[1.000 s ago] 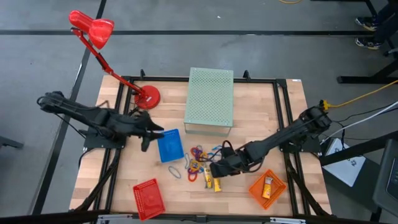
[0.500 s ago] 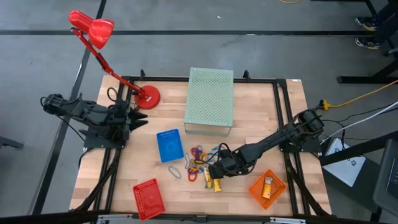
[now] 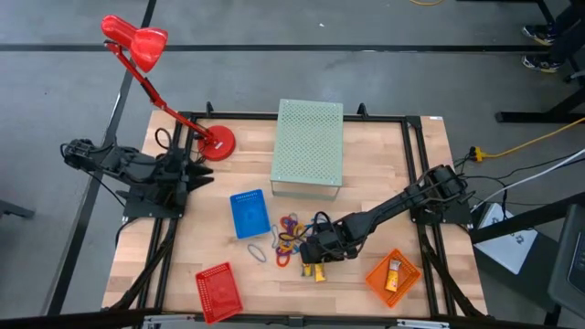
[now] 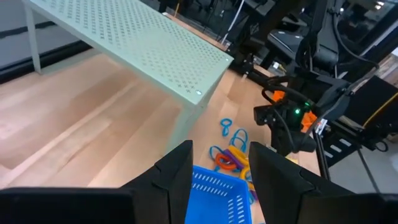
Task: Pick & Place Office Desk Supplies
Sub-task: Put the yellow crayon box into the orange basket
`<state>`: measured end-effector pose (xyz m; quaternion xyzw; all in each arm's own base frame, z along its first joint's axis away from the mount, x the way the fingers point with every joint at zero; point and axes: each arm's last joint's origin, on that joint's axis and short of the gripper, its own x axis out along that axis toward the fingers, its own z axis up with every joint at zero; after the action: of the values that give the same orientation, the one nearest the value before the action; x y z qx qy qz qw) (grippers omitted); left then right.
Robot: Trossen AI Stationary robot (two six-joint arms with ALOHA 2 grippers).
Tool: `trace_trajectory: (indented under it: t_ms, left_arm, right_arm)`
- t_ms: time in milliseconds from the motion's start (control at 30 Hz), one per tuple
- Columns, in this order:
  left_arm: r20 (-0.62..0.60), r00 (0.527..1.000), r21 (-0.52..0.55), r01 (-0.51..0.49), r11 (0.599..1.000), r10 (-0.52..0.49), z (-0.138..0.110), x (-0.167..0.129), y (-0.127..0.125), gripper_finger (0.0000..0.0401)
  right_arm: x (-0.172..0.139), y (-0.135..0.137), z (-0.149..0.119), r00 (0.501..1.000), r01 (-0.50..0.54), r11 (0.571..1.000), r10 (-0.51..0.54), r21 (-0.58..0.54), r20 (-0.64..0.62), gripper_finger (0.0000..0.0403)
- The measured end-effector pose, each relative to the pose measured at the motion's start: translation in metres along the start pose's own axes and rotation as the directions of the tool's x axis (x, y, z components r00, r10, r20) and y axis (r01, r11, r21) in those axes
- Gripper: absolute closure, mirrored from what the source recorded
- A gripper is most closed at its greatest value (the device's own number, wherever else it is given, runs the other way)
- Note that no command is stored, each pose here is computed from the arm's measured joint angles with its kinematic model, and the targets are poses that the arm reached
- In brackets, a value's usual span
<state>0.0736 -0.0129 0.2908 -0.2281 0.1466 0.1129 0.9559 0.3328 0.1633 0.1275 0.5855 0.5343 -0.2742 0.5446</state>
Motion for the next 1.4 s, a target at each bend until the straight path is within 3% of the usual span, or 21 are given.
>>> trace_trajectory:
  t_ms: [333,600,1033,1200,1400]
  left_arm:
    - [-0.036,0.999,0.000,0.000,1.000,0.000,-0.003,0.000,0.001,0.0249]
    - [-0.020,1.000,-0.010,0.011,1.000,-0.012,-0.001,0.000,0.000,0.0249]
    - [-0.014,1.000,0.005,0.013,1.000,-0.013,-0.001,0.000,0.000,0.0249]
    - [-0.013,1.000,0.006,0.013,1.000,-0.012,-0.001,0.000,0.000,0.0249]
    - [-0.009,1.000,0.002,0.021,1.000,-0.021,0.000,0.000,-0.001,0.0249]
  right_arm:
    - [0.001,-0.001,0.000,1.000,0.007,1.000,-0.007,-0.008,0.002,0.0320]
    - [-0.009,-0.001,0.001,0.999,-0.005,1.000,0.006,-0.010,0.038,0.0307]
    - [-0.118,-0.012,-0.007,0.974,-0.104,0.994,0.110,-0.038,0.199,0.0323]
    - [-0.160,-0.038,-0.022,0.986,-0.041,0.998,0.050,-0.055,0.158,0.0323]
    - [-0.188,-0.076,-0.050,0.994,0.077,0.997,-0.075,-0.023,0.081,0.0323]
